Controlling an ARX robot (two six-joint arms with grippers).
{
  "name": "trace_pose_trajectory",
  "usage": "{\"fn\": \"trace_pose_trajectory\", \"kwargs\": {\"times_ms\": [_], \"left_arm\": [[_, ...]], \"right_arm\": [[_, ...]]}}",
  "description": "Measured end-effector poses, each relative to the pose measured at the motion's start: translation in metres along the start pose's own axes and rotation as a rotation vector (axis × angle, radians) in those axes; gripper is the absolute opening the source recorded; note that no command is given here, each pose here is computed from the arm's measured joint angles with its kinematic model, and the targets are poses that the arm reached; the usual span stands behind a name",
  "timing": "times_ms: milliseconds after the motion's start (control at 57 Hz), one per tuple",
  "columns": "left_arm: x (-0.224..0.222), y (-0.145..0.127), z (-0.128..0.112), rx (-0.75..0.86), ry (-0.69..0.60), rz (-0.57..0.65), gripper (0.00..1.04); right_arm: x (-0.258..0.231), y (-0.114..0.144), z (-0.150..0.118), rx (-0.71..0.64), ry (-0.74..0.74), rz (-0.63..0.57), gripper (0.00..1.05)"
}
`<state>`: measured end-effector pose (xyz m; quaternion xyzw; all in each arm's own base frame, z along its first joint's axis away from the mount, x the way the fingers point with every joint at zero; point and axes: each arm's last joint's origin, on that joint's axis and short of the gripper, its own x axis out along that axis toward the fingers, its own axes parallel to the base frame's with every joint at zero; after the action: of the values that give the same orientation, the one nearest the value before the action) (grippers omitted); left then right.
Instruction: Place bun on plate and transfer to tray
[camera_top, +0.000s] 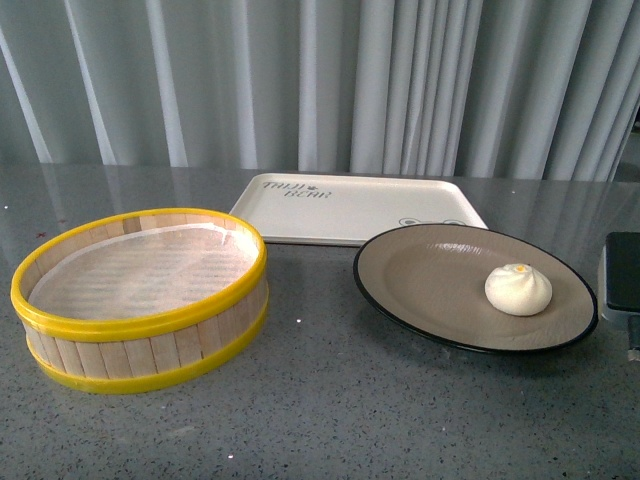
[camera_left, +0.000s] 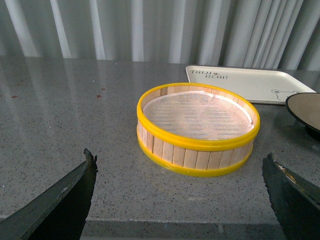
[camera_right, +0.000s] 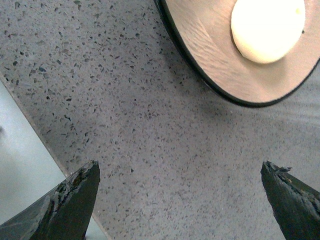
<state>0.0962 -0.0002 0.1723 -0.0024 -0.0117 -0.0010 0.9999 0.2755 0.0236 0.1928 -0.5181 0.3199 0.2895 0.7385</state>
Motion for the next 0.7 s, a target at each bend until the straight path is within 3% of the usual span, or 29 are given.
{"fn": "trace_pose_trajectory", "kwargs": {"times_ms": [702], "left_arm": [[0.000,0.000,0.000,0.000,0.000,0.000,0.98]], "right_arm": [[0.041,-0.017,0.022,-0.164,-0.045,0.030,0.96]]}}
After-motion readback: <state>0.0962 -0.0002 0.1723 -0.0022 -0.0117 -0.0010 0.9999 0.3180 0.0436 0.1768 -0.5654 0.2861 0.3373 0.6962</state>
